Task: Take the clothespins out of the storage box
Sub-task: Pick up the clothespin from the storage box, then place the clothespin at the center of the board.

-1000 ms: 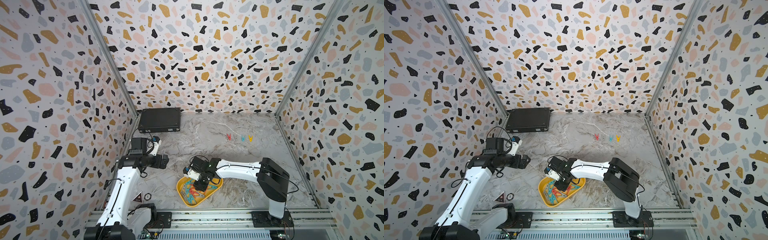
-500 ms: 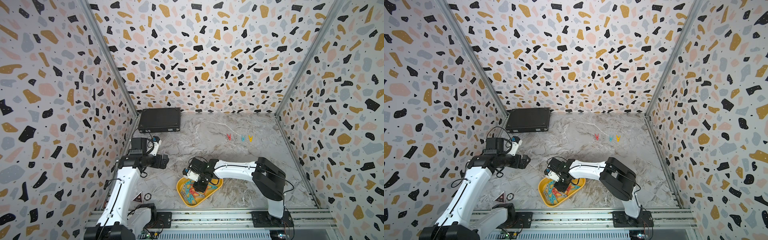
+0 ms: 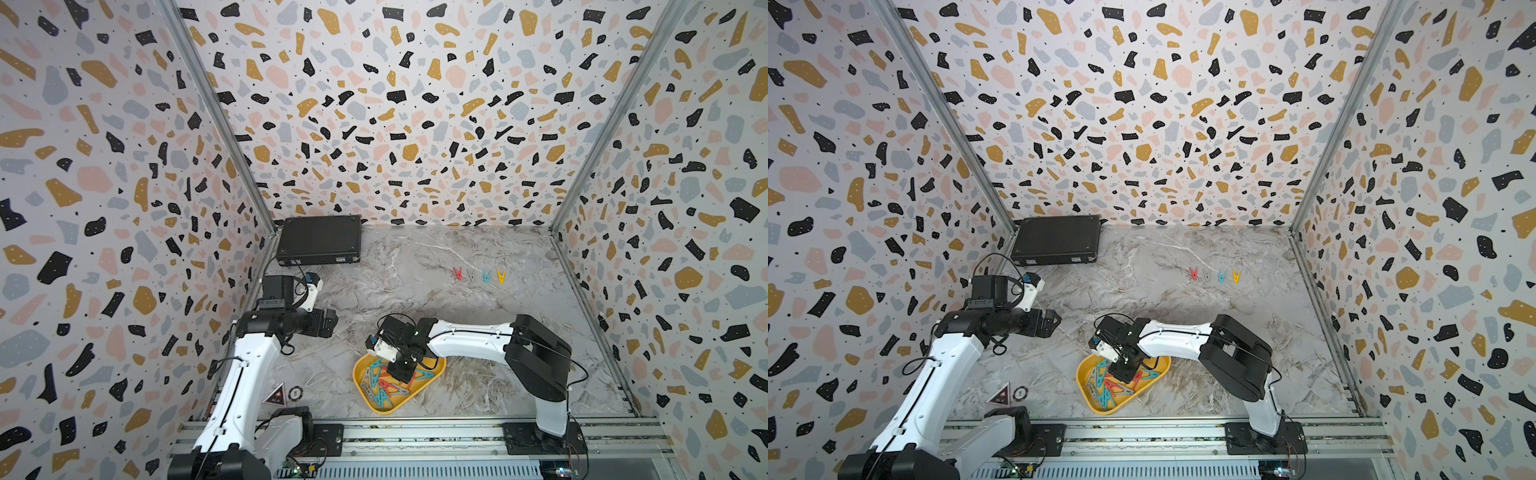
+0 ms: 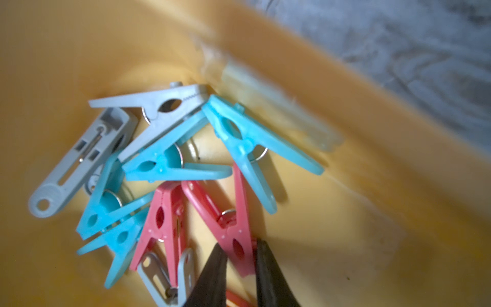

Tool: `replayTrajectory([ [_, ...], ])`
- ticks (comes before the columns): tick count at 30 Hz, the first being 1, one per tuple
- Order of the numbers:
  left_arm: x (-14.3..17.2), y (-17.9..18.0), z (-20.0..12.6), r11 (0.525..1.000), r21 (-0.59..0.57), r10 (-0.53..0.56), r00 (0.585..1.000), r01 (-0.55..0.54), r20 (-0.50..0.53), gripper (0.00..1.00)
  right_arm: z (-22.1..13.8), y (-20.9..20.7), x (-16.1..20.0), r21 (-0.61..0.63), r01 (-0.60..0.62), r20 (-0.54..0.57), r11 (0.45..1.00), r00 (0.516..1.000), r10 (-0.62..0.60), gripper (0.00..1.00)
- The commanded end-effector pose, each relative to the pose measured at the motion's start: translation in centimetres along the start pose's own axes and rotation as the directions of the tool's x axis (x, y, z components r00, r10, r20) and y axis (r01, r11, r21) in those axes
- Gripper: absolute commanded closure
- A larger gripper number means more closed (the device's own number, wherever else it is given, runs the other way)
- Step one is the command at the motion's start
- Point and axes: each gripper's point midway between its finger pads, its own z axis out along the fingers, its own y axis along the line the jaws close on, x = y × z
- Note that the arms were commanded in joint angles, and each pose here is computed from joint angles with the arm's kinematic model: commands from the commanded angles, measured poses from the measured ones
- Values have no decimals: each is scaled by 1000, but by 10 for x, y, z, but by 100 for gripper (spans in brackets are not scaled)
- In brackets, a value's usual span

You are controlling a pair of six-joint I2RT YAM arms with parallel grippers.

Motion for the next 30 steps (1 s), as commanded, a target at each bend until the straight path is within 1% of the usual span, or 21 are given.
replayTrajectory([
  [1, -3, -1, 1, 1000, 9, 13, 1000, -13, 21, 0, -23, 7, -2, 0, 11, 36, 1000, 999, -11, 81],
  [6, -3, -2, 0, 1000, 9, 13, 1000, -13, 21, 0, -37, 9, -2, 4, 14, 53, 1000, 998, -14, 87],
  [13, -2, -2, 1, 1000, 11, 11, 1000, -11, 18, 0, -61, 13, 2, 5, 5, 80, 1000, 997, -5, 90],
  [18, -2, -1, 2, 1000, 10, 11, 1000, -11, 17, 0, -85, 7, 2, 56, -29, 122, 998, 992, 22, 91],
  [24, -2, -1, 2, 1000, 11, 10, 1000, -11, 16, 0, -114, -8, 3, 73, -114, 182, 991, 978, 99, 95],
  [25, -2, -1, 2, 1000, 11, 11, 1000, -11, 15, 0, -119, -21, 3, 76, -156, 197, 985, 971, 138, 95],
  [30, -2, -1, 2, 1000, 11, 12, 1000, -12, 14, 0, -142, -56, 15, 106, -283, 236, 953, 938, 253, 95],
])
